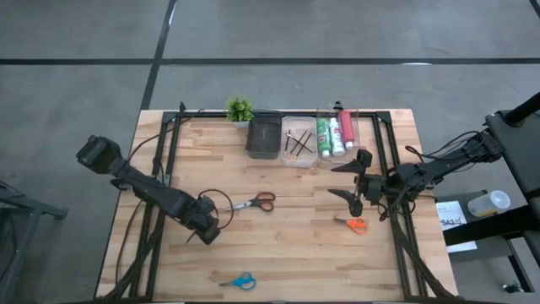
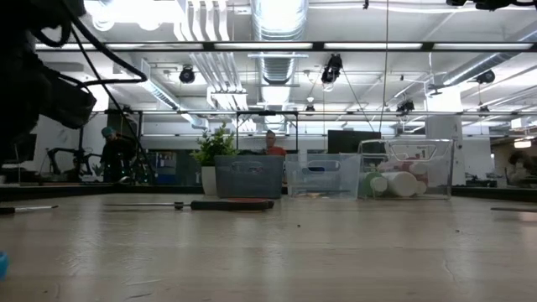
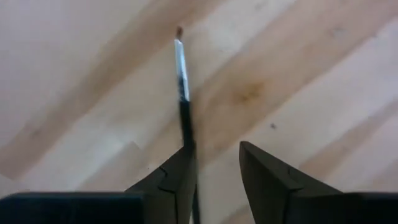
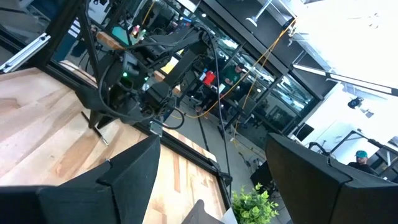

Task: Pick & Place Paint Supplies
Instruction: Put the silver paint brush into the white transparent bin

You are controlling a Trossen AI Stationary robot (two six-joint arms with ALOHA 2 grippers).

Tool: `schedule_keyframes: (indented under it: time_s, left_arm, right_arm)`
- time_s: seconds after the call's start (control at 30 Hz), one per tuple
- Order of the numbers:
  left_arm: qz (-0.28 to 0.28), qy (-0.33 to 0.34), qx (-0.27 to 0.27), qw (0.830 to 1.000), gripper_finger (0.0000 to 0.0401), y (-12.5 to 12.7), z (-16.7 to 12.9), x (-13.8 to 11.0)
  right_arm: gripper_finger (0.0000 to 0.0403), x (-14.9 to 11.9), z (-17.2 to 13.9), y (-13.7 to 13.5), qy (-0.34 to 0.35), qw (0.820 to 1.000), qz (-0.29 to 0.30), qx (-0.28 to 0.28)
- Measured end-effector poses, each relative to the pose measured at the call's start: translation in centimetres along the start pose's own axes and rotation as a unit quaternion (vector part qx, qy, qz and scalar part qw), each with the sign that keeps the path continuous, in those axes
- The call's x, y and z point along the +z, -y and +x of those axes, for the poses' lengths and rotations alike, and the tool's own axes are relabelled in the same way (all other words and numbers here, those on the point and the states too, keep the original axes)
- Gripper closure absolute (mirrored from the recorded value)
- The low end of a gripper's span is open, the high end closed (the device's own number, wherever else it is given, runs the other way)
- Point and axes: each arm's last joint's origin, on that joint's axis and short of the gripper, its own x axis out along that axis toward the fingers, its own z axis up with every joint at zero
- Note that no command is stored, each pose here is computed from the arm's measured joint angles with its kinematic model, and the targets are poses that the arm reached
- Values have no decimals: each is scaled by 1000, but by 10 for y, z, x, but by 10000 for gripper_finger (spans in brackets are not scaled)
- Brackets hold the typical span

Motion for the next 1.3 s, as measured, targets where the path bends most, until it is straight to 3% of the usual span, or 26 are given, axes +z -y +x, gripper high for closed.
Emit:
schedule_keyframes:
  time_s: [0.5, 1.3]
  left_arm:
    - [-49, -14, 12, 999, 269, 5, -3, -50]
    - [-59, 9, 21, 998, 269, 1, -1, -50]
  right_arm:
    - [115, 0, 0, 0, 0, 1000, -1, 0]
    - [115, 0, 0, 0, 0, 1000, 0, 0]
